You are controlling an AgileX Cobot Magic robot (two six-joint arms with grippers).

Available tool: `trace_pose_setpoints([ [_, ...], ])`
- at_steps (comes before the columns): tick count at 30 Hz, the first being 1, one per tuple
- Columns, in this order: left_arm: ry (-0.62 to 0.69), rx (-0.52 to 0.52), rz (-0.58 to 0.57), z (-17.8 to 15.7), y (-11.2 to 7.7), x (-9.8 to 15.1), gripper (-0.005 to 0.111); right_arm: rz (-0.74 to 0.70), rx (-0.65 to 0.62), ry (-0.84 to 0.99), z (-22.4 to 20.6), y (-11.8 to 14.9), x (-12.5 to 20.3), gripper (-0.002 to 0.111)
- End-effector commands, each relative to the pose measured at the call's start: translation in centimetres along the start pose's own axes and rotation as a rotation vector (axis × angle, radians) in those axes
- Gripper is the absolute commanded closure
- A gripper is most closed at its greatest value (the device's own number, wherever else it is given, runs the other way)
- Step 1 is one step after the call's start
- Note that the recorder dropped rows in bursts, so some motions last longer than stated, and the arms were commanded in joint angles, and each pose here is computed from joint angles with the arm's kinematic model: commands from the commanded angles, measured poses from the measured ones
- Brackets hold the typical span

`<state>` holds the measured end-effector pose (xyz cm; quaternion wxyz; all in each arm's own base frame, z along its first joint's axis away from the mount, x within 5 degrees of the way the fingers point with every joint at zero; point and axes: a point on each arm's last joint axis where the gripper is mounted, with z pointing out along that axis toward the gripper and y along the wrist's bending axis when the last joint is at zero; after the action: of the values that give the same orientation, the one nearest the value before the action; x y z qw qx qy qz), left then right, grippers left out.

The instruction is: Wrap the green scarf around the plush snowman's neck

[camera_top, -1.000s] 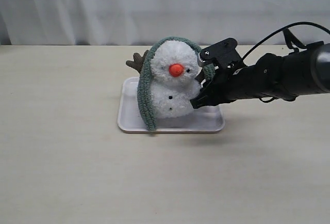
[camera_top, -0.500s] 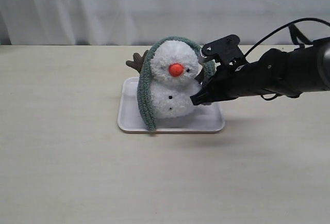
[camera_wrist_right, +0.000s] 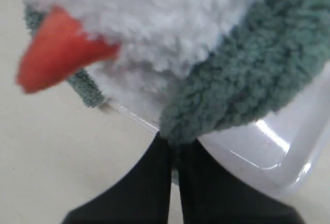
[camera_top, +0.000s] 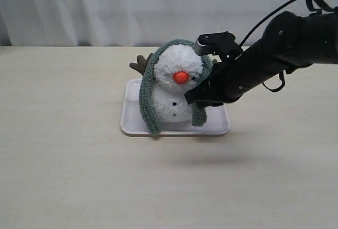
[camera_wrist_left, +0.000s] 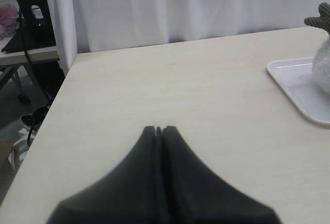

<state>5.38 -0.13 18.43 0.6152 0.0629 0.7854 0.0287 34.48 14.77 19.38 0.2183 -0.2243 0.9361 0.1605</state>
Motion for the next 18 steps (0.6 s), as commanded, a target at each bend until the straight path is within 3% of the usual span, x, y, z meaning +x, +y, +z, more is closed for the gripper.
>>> trace_pose_setpoints([
  [1,-0.009,-0.001,-0.003,0.0,0.0,0.0,0.107,0.075,0.030,0.018,1.9,-0.9,0.3,0.104],
  [10,-0.009,-0.001,-0.003,0.0,0.0,0.0,0.107,0.079,0.034,0.020,2.6,-1.1,0.4,0.102],
  [18,-0.009,-0.001,-0.003,0.0,0.0,0.0,0.107,0.046,0.006,0.032,0.7,-0.4,0.1,0.068],
])
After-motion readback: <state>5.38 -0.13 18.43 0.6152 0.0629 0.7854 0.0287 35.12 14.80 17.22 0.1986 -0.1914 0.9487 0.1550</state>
